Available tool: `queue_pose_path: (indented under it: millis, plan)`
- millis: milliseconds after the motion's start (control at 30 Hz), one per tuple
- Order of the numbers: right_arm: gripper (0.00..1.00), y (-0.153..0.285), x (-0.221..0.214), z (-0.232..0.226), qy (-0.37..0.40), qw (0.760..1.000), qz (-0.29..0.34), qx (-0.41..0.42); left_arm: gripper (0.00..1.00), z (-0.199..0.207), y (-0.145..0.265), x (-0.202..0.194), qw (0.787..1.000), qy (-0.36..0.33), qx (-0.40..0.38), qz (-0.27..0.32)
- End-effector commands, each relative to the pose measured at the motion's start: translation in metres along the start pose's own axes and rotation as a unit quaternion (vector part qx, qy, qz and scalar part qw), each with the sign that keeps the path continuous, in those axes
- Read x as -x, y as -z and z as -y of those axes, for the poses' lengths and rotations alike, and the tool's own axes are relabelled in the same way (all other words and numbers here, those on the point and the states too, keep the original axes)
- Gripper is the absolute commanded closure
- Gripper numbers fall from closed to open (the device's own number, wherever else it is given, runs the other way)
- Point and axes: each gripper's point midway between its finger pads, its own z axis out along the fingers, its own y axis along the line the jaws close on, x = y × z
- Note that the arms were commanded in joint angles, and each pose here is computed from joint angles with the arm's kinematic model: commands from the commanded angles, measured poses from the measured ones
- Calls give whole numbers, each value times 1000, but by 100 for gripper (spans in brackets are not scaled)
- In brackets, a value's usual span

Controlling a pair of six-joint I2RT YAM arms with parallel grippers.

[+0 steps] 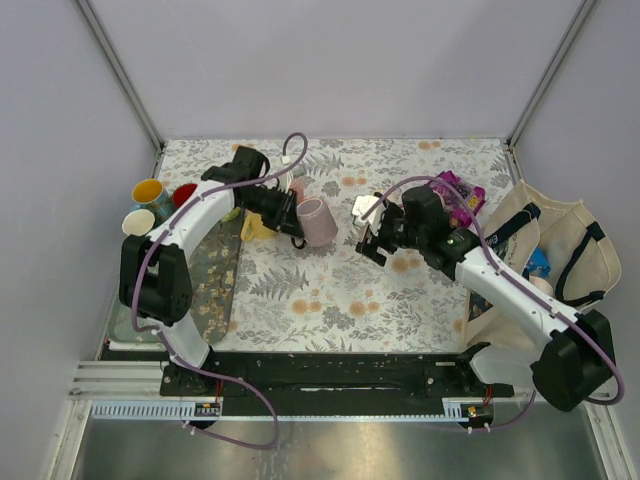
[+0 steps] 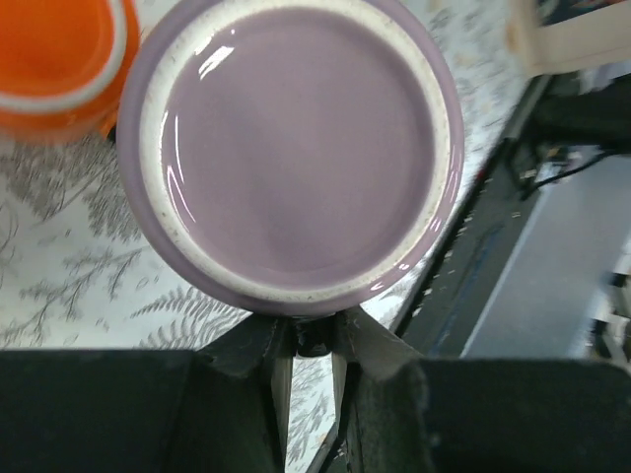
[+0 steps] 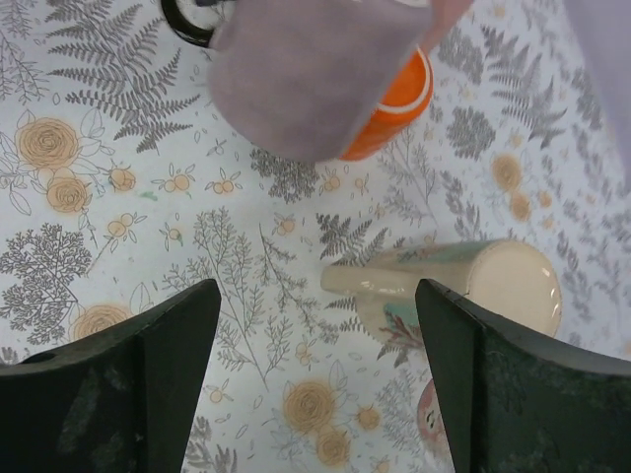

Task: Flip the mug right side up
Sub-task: Turn over the cup at the center of the board.

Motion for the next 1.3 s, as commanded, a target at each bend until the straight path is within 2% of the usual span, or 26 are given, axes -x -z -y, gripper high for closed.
queue_pose_path:
  millis: [0,67,133,400,500,533,633,667,800,867,933,1167,1267]
  plan:
    - [10,6,54,5,162,979,115,-51,100,66,32,44,984,-19,-170,49]
    - [9,9,72,13,201,961,162,-97,100,76,38,51,975,-8,-215,54]
    - [9,11,80,20,228,948,182,-128,100,82,42,57,969,-1,-239,57]
    - [11,5,97,34,336,900,212,-179,100,96,50,65,941,51,-331,58]
    - [16,2,108,38,349,888,229,-193,100,98,51,65,914,118,-388,30]
    - [20,4,114,39,356,882,237,-199,100,99,50,64,901,162,-403,-1]
    - [33,3,123,37,368,874,253,-195,99,101,44,63,906,133,-403,-13]
    - [39,2,122,35,369,874,253,-190,96,102,45,62,908,127,-399,-8]
    - [72,1,121,34,361,879,254,-183,63,100,40,68,909,144,-391,3]
    - [89,0,118,35,352,884,247,-182,51,101,42,72,911,139,-389,12]
    - [99,0,113,37,338,892,236,-185,51,101,43,76,912,136,-387,18]
    - [100,-5,80,37,250,942,163,-156,40,100,51,81,917,116,-380,41]
    - [100,-1,71,30,225,952,148,-141,36,96,56,87,920,108,-370,64]
